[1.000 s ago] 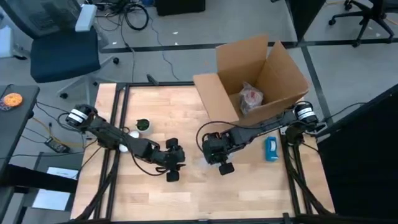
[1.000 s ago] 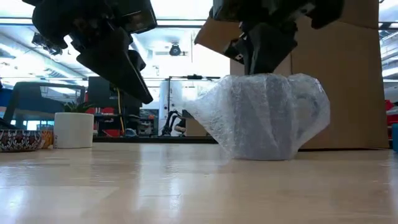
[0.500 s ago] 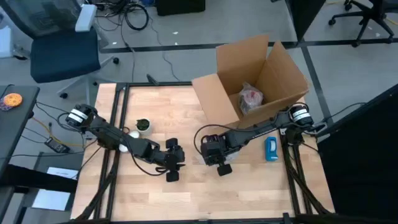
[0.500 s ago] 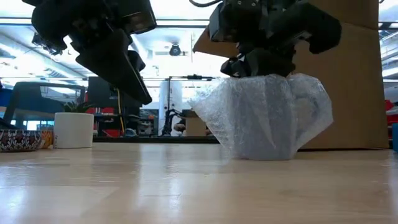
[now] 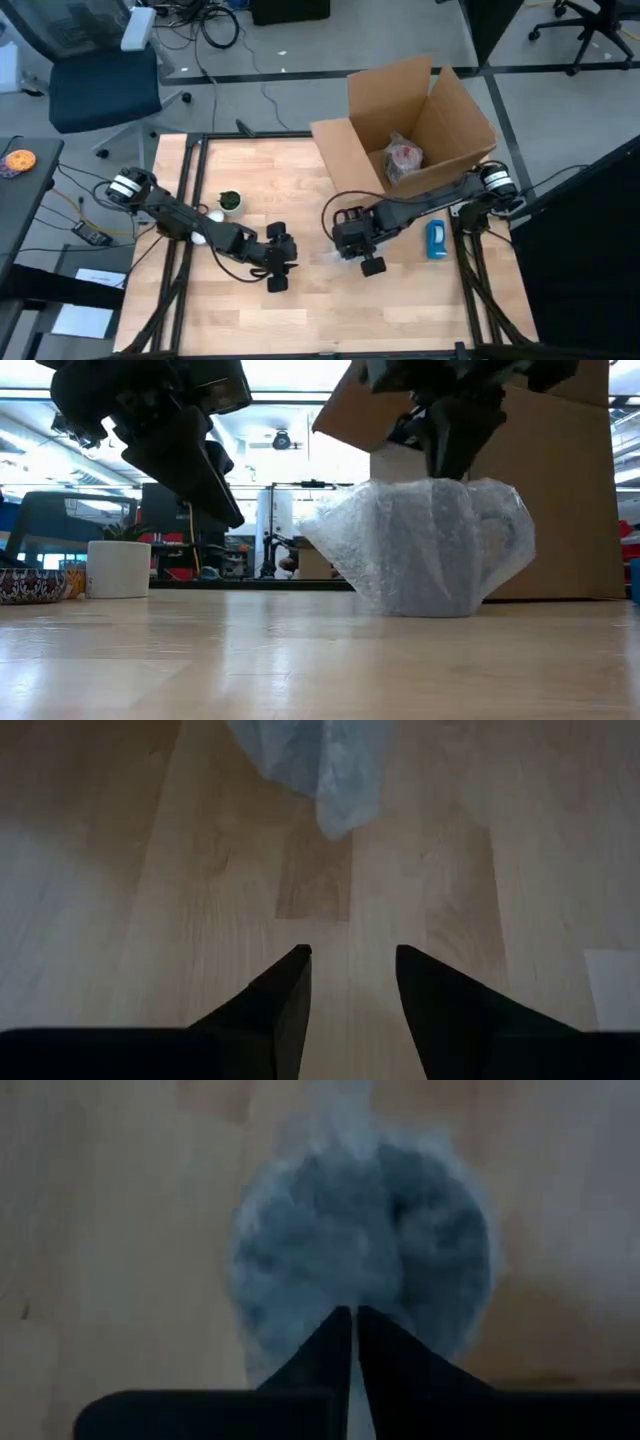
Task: Wrap mug
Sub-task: Wrap the blue mug with bubble wrap
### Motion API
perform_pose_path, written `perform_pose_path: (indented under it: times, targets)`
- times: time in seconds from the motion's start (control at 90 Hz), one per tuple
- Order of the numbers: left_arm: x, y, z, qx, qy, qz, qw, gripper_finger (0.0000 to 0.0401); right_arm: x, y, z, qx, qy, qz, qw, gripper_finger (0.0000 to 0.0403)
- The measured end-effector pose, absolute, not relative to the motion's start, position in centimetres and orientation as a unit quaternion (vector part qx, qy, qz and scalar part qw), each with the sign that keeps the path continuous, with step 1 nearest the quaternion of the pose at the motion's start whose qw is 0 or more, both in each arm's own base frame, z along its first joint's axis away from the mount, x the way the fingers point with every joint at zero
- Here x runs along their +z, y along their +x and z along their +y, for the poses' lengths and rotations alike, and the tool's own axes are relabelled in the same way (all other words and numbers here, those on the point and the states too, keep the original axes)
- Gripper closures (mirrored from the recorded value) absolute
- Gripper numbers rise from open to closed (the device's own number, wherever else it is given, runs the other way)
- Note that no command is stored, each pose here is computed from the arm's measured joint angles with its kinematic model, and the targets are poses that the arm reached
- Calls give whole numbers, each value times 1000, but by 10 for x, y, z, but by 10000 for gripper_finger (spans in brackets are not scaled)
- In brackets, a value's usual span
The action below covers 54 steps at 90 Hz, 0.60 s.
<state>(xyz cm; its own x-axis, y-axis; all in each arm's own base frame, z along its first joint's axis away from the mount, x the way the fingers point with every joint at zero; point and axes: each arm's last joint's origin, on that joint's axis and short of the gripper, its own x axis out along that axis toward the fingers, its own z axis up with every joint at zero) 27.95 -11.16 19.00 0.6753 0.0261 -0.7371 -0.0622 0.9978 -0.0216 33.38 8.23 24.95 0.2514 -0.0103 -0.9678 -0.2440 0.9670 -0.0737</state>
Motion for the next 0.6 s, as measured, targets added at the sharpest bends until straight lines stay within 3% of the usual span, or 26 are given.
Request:
perform_pose_path:
  times: [0.6]
  targets:
    - [191,281,-112,27,-24,393,919,270,203,359,86,102,-92,606,784,402]
